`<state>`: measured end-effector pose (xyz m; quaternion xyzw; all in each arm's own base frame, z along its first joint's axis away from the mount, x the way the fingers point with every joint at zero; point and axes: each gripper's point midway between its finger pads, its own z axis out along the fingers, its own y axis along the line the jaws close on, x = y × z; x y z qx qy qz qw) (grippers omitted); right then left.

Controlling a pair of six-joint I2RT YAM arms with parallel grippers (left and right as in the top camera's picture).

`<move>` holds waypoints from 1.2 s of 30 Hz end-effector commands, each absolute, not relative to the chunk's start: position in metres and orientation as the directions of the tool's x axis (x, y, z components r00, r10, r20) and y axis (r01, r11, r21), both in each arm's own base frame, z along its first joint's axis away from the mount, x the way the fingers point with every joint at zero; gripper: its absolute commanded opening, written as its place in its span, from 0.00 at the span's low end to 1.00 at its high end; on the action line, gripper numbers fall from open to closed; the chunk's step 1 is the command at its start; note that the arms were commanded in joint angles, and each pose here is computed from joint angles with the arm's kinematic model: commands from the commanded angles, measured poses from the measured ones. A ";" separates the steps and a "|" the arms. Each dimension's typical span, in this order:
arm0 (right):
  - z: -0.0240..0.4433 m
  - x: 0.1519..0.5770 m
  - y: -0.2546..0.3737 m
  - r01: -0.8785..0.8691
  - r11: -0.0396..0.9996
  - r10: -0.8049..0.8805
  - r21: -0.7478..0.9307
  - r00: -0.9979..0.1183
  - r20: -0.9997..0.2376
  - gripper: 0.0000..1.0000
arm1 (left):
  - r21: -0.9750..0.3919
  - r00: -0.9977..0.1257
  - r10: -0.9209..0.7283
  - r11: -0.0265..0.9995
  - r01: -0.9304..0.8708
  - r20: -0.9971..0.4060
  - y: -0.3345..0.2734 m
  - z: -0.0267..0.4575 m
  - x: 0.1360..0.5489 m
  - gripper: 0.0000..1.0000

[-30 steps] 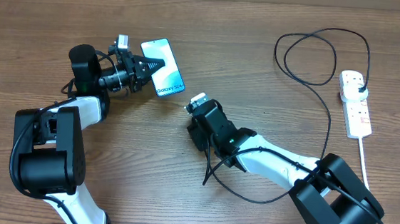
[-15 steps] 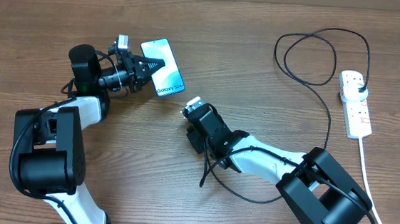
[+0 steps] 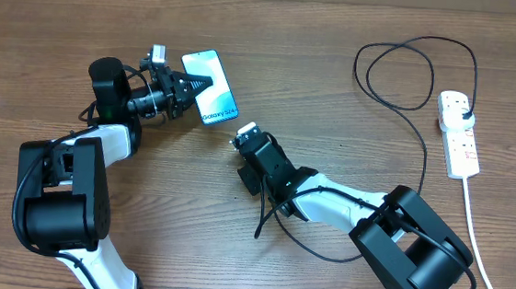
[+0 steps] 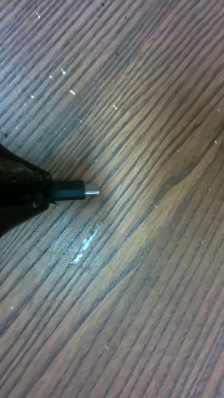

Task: Plug charger to phone and switch on socket

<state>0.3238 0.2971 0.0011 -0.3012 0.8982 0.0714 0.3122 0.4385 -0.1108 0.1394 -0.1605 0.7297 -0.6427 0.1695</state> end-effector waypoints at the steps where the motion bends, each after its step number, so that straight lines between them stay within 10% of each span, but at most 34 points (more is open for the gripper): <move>1: -0.011 0.317 0.290 -0.530 0.847 -0.456 -0.032 -0.695 -0.556 0.04 | -0.992 -0.894 -0.443 0.129 0.015 -0.071 -0.110 0.144 0.438 0.04; 8: 0.046 0.296 0.299 -0.480 0.835 -0.295 0.269 -0.804 -0.517 0.04 | -0.992 -0.891 -0.447 0.128 0.014 -0.071 -0.107 0.144 0.438 0.04; 16: 0.147 0.275 0.305 -0.474 0.550 -0.168 0.687 -0.869 -0.465 0.04 | -0.994 -0.922 -0.381 0.105 0.026 -0.065 -0.115 0.147 0.427 0.04; 36: 0.144 0.247 0.279 -0.159 0.303 -0.087 0.940 -0.986 -0.139 0.04 | -0.996 -0.973 -0.212 0.035 0.081 -0.087 -0.163 0.167 0.386 0.04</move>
